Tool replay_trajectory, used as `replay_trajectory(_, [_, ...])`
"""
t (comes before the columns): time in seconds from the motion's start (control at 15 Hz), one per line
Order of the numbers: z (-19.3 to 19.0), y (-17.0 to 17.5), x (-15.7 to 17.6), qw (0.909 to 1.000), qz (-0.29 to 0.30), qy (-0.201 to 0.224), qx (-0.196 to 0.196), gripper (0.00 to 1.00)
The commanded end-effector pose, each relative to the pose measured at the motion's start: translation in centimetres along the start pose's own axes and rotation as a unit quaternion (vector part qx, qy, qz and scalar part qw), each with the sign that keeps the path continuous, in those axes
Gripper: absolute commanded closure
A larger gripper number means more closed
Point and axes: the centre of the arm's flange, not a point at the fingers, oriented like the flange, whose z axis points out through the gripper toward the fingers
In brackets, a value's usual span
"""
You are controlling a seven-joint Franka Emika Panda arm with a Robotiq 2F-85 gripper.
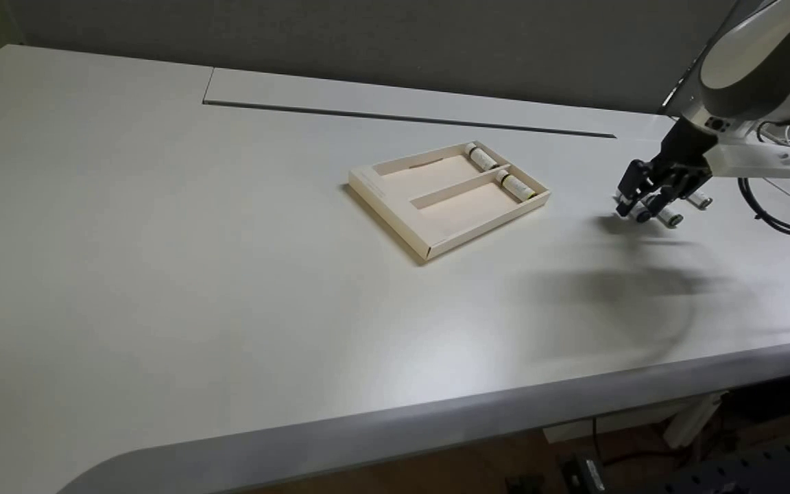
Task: Pick up the objects and put them in the box
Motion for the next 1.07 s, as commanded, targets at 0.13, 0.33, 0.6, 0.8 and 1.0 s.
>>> replay_trajectory(0.13, [-0.4, -0.3, 0.0, 1.0, 0.002, 0.002, 0.006, 0.81])
replay_trajectory(0.33, [-2.4, -0.6, 0.8, 0.9999, 0.003, 0.012, 0.007, 0.95])
replay_trajectory(0.6, [-6.5, -3.2, 2.2, 0.9988, -0.021, 0.045, 0.004, 0.93])
replay_trajectory(0.8, [-8.5, -7.0, 3.3, 0.9964, -0.053, 0.066, 0.011, 0.93])
replay_trajectory(1.0, [-9.2, -12.2, 3.8, 0.9929, -0.094, 0.071, 0.017, 0.93])
